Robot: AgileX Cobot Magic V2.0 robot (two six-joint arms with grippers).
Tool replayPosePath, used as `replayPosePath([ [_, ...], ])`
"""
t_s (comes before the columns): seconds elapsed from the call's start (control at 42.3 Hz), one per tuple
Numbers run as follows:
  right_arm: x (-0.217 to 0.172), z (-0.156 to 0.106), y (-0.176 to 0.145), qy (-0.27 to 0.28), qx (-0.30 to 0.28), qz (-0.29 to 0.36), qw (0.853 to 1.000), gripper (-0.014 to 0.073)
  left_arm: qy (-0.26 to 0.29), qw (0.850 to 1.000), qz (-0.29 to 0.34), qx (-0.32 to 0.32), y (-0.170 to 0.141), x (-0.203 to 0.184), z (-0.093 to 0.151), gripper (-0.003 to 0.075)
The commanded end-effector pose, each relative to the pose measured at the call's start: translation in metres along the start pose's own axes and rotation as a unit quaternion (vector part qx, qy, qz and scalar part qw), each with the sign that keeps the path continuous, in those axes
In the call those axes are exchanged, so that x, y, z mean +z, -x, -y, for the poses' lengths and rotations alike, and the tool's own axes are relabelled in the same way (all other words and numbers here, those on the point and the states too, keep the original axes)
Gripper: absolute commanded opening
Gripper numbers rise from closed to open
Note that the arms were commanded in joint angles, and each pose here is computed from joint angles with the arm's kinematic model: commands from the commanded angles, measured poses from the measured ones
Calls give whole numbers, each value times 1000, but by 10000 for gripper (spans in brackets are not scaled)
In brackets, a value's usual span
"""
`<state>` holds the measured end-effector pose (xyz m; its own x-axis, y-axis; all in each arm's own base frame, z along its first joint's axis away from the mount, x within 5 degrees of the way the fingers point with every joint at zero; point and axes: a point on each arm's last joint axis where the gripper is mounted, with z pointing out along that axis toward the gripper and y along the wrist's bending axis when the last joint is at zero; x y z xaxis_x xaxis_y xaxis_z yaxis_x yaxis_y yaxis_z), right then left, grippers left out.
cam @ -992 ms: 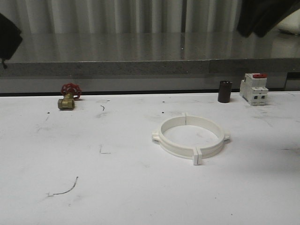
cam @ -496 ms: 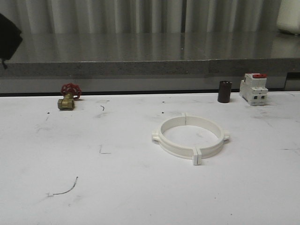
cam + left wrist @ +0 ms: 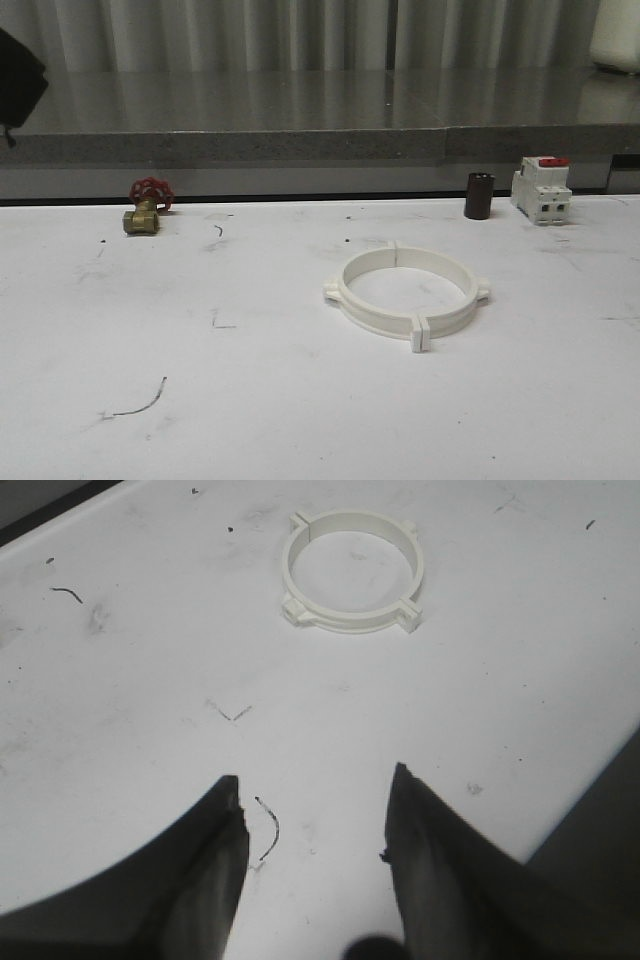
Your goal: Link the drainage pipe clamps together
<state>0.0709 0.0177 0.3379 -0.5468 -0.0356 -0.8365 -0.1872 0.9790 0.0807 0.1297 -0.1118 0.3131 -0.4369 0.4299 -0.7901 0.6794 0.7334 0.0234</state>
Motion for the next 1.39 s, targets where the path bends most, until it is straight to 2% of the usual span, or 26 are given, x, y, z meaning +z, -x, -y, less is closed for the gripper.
replayPosePath([
  [0.0, -4, -1, 10, 1, -5, 39, 999, 279, -2, 999, 49, -2, 14, -6, 1, 311],
  [0.449, -4, -1, 11, 1, -5, 41, 999, 266, 0, 997, 73, -3, 18, -7, 0, 310],
  [0.544, -4, -1, 11, 1, -5, 40, 999, 156, 1, 997, 76, -3, 19, -6, 0, 254],
  [0.614, -4, -1, 10, 1, -5, 38, 999, 29, 0, 997, 74, -3, 19, -5, 0, 147],
  [0.733, -4, -1, 10, 1, -5, 37, 999, -122, 0, 997, 71, -3, 19, -4, 0, -3],
  [0.756, -4, -1, 10, 1, -5, 37, 999, -122, 0, 997, 71, -3, 19, -4, 0, -22],
  [1.182, -4, -1, 10, 1, -5, 37, 999, -119, -1, 998, 67, -1, 18, -1, 1, -20],
  [1.371, -4, -1, 10, 0, -5, 36, 999, -120, 43, 991, 125, -20, 8, -29, -12, -20],
])
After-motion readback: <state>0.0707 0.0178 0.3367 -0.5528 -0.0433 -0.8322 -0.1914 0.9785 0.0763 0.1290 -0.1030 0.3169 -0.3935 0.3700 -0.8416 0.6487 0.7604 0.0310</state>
